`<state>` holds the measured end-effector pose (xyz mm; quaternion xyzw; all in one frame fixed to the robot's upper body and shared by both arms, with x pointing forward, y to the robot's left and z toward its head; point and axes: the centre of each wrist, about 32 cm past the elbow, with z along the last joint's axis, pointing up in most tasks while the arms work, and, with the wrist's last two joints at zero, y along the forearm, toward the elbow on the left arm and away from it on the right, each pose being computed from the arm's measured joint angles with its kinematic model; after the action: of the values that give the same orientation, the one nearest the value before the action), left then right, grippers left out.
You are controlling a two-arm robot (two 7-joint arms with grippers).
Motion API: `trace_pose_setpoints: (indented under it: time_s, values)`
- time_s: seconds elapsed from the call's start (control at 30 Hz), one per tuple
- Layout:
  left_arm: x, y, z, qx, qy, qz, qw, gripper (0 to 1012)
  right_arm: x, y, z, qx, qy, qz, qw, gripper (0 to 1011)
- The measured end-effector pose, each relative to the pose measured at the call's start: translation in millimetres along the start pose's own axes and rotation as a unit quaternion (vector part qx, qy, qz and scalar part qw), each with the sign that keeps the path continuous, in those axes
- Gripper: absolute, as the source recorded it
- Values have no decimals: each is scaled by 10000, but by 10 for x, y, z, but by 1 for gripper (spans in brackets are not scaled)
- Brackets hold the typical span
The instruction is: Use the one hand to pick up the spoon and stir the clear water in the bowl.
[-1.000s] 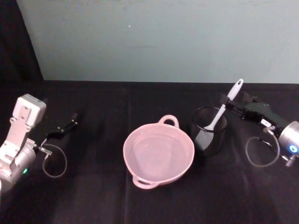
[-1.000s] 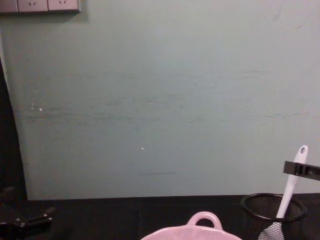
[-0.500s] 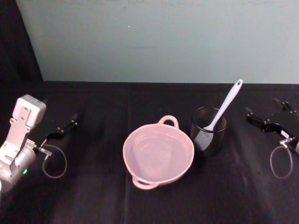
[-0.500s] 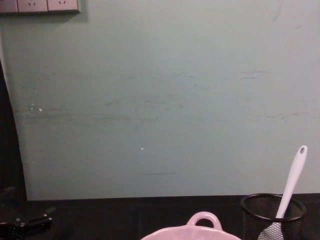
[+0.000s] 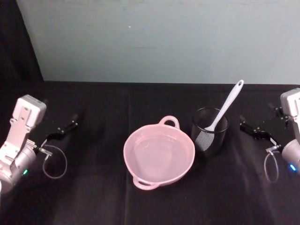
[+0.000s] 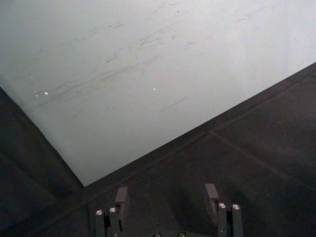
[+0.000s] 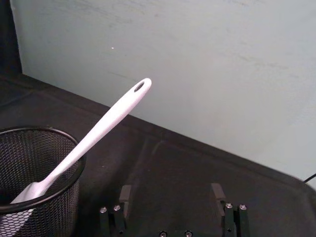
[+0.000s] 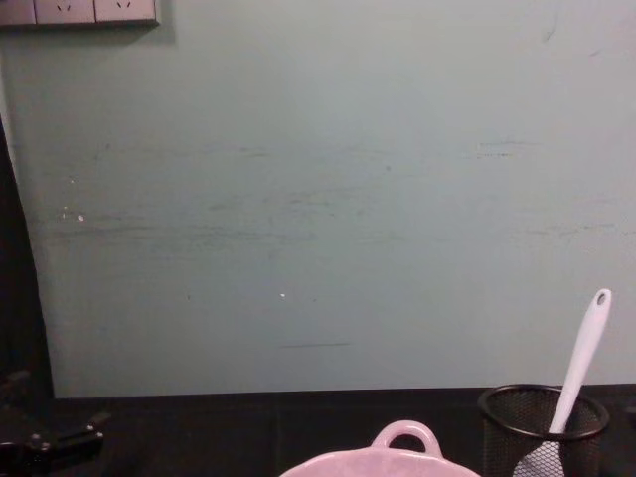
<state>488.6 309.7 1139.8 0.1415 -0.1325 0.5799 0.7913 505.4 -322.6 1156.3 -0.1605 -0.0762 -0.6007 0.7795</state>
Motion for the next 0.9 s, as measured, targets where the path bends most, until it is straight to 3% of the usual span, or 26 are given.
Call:
trace_pose_setpoints:
  time_s: [0.2, 0.9]
  values:
    - [0, 0, 0, 0, 0, 0, 10000, 1005, -11, 68, -24, 14, 341, 98, 9994, 1003]
    - [0, 0, 0, 0, 0, 0, 10000, 1005, -14, 61, -27, 4, 256, 100, 9996, 1003]
